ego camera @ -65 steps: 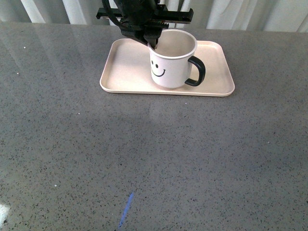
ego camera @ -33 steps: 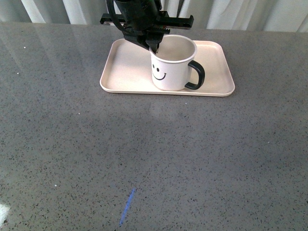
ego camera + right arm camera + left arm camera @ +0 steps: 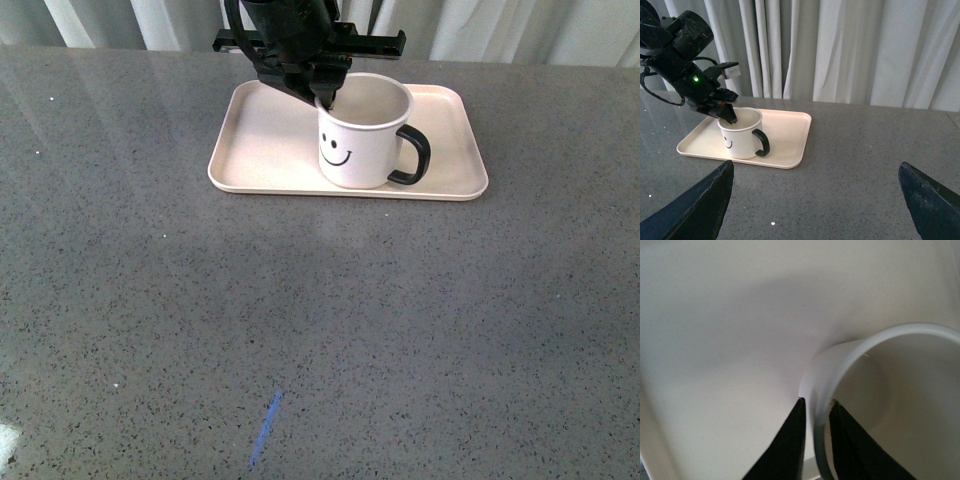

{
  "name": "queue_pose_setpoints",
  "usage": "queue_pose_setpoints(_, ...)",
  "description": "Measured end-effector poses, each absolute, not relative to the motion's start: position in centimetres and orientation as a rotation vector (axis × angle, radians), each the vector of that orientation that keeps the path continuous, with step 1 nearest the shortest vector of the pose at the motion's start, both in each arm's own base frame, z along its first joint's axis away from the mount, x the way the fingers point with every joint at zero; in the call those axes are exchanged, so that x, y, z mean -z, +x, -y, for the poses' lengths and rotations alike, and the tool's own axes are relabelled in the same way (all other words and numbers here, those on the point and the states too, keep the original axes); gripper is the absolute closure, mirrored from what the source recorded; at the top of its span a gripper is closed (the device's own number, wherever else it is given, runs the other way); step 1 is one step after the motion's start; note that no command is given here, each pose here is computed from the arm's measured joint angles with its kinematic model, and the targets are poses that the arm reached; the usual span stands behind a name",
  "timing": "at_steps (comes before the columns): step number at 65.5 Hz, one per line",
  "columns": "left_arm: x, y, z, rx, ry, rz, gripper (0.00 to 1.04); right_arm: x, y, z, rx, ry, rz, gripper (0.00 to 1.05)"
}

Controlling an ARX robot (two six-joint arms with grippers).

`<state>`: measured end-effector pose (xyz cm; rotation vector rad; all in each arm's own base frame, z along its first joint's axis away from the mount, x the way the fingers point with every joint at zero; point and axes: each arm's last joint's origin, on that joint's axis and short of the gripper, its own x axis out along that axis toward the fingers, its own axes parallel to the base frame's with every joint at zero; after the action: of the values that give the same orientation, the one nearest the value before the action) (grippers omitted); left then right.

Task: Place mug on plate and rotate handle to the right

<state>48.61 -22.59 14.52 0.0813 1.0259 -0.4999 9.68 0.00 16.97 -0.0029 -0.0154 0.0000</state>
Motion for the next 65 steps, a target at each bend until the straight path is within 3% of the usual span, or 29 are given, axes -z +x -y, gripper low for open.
queue_pose_setpoints(5, -14.5, 48.6, 22.6, 0.506, 0.085, -1.023, 0.58, -17.0, 9.7, 0.0, 0.0, -0.003, 0.015, 0.09)
queue_pose_setpoints(27, -16.0, 47.6, 22.8, 0.55, 0.097, -0.944, 0.09, -17.0, 9.7, 0.0, 0.0, -0.003, 0.015, 0.09)
queue_pose_setpoints(37, -18.7, 46.1, 22.6, 0.574, 0.097, -0.859, 0.09, -17.0, 9.7, 0.0, 0.0, -0.003, 0.015, 0.09)
queue_pose_setpoints(48, -23.7, 42.6, 20.1, 0.528, 0.06, -0.645, 0.09, -17.0, 9.7, 0.0, 0.0, -0.003, 0.015, 0.09)
queue_pose_setpoints(65, -23.8, 42.2, 19.5, 0.513, 0.047, -0.645, 0.09, -17.0, 9.7, 0.0, 0.0, -0.003, 0.015, 0.09)
